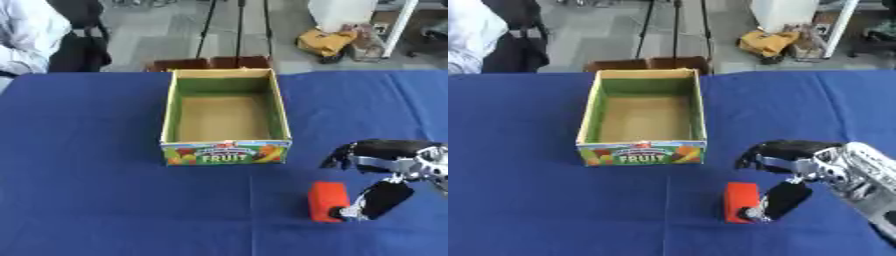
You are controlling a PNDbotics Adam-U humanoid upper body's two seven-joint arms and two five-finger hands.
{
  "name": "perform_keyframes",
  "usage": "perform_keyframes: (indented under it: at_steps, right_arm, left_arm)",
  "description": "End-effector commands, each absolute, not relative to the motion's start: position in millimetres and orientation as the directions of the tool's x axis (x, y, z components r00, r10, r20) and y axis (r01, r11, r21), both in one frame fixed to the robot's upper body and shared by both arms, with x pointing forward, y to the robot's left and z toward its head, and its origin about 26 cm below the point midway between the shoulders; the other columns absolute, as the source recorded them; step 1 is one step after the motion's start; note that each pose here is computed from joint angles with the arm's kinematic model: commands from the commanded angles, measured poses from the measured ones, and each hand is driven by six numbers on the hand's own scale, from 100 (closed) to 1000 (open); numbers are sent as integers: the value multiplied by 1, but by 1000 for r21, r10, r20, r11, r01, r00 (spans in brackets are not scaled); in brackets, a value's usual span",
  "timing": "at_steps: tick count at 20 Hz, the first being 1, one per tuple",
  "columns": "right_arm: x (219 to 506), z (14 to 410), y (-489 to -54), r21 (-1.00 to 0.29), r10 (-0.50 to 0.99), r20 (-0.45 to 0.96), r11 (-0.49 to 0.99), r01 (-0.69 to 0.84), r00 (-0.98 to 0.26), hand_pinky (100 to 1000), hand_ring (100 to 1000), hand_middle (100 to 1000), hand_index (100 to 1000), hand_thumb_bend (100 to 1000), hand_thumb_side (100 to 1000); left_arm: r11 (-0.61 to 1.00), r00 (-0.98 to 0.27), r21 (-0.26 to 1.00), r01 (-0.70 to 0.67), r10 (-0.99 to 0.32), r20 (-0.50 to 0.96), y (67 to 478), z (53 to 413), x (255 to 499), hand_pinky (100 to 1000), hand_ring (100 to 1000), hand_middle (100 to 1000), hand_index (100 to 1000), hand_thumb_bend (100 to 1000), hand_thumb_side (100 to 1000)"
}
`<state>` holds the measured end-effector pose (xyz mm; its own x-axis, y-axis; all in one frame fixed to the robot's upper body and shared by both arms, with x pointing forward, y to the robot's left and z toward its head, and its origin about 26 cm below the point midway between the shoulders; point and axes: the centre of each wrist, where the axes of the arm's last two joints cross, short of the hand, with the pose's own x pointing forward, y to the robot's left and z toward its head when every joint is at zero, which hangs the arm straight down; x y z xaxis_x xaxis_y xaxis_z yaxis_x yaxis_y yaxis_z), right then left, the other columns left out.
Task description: Pick up objects on the table and place them in the box.
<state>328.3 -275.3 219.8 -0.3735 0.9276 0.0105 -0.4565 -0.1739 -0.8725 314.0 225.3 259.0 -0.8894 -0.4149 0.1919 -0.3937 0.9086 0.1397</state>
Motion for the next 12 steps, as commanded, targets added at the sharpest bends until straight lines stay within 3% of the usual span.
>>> perform_keyframes:
  at_steps: [1, 9, 10, 12]
  right_arm:
    - [331, 226, -277, -874, 927, 7, -177, -453, -376, 678, 830, 824, 926, 488, 539]
    - [337, 218, -278, -868, 929, -6, -188, -459, -371, 680, 832, 805, 902, 491, 536]
    - [339, 216, -280, -867, 933, -12, -189, -461, -361, 674, 810, 765, 840, 471, 528]
    - [343, 210, -283, -864, 938, -30, -199, -463, -346, 664, 799, 756, 825, 461, 521]
  left_arm:
    - [911, -897, 129, -393, -410, 166, 225, 268, 311, 860, 927, 883, 989, 131, 1000]
    - [911, -898, 128, -391, -408, 165, 224, 268, 311, 860, 927, 884, 989, 131, 1000]
    - [911, -898, 128, -391, -408, 165, 225, 268, 311, 860, 927, 884, 989, 130, 1000]
    - [911, -898, 128, -391, -408, 165, 224, 268, 311, 860, 927, 883, 989, 130, 1000]
